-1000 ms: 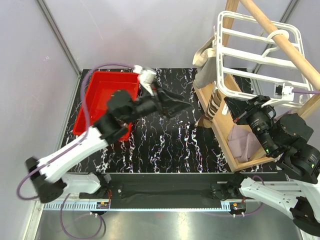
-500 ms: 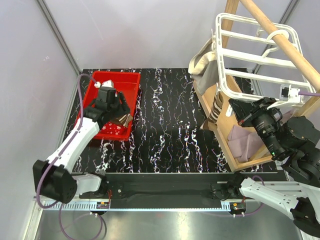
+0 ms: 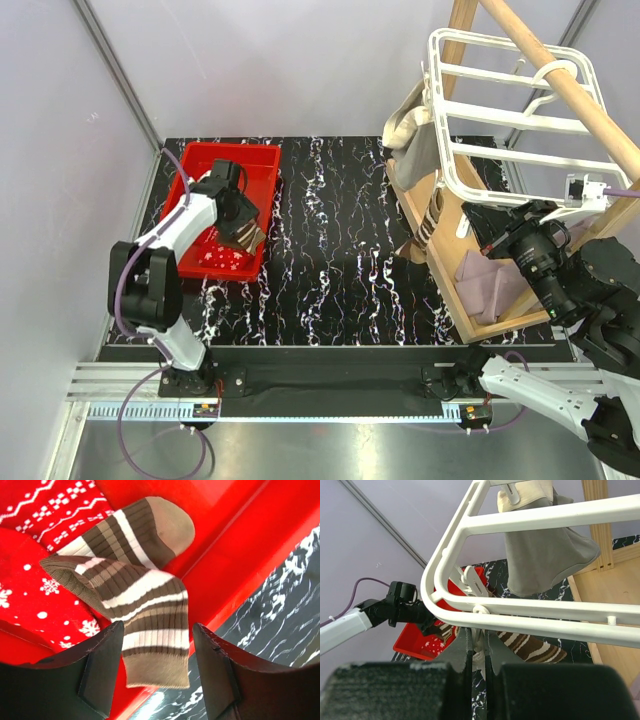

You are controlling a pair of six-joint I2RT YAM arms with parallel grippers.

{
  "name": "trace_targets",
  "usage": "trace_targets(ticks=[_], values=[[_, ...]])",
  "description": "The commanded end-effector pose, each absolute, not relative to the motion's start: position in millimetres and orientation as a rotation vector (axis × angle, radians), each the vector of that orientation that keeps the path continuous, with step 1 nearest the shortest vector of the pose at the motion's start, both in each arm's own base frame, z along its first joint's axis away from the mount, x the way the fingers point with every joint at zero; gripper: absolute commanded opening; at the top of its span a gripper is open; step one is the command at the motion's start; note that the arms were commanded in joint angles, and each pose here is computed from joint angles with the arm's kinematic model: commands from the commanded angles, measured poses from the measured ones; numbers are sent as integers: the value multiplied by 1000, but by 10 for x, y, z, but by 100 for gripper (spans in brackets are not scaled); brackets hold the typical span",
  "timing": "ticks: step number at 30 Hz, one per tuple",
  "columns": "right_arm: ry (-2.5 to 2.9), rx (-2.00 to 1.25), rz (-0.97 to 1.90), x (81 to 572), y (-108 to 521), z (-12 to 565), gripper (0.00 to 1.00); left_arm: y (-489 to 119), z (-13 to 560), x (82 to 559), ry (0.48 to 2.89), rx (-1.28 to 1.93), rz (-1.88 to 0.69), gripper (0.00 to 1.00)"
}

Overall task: Clip the socks to the hanger
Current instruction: Pick up the sock from the bin.

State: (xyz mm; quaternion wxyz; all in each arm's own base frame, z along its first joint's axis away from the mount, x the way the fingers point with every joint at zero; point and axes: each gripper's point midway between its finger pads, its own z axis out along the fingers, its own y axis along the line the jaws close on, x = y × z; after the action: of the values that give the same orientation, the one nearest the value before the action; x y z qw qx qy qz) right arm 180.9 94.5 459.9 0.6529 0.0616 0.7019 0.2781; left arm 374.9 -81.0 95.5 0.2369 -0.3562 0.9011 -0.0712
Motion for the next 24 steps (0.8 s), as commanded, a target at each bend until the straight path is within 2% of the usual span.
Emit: trace_targets(ticks=[1,6,9,11,12,14,15,17,20,24], values=[[1589,153,657,1777,939,4615,0,-736,1029,3931,2391,-1148,-164,62],[1600,147,656,1795,973,4586,0,-744,767,3943,2450,-1289,-119,64],[1601,151,655,1799,971,4580,0,-770,612,3945,2474,-1324,-124,61],[1602,153,654,1803,973,4578,0,-767,569,3924,2474,-1342,-144,51],[1603,153,656,1804,978,4573,0,-793,511,3910,2473,-1345,-174,41],[1605,150,660,1803,990,4570,0,-788,530,3900,2455,-1331,-226,26],[1607,152,659,1806,990,4565,0,-808,508,3899,2450,-1317,-257,12],[1606,151,663,1804,996,4564,0,-799,604,3904,2429,-1290,-284,0],[1610,150,665,1815,1016,4549,0,-733,704,3844,2397,-1259,-266,0],[1618,150,668,1828,1041,4528,0,-677,1234,3801,2257,-1125,-352,0]])
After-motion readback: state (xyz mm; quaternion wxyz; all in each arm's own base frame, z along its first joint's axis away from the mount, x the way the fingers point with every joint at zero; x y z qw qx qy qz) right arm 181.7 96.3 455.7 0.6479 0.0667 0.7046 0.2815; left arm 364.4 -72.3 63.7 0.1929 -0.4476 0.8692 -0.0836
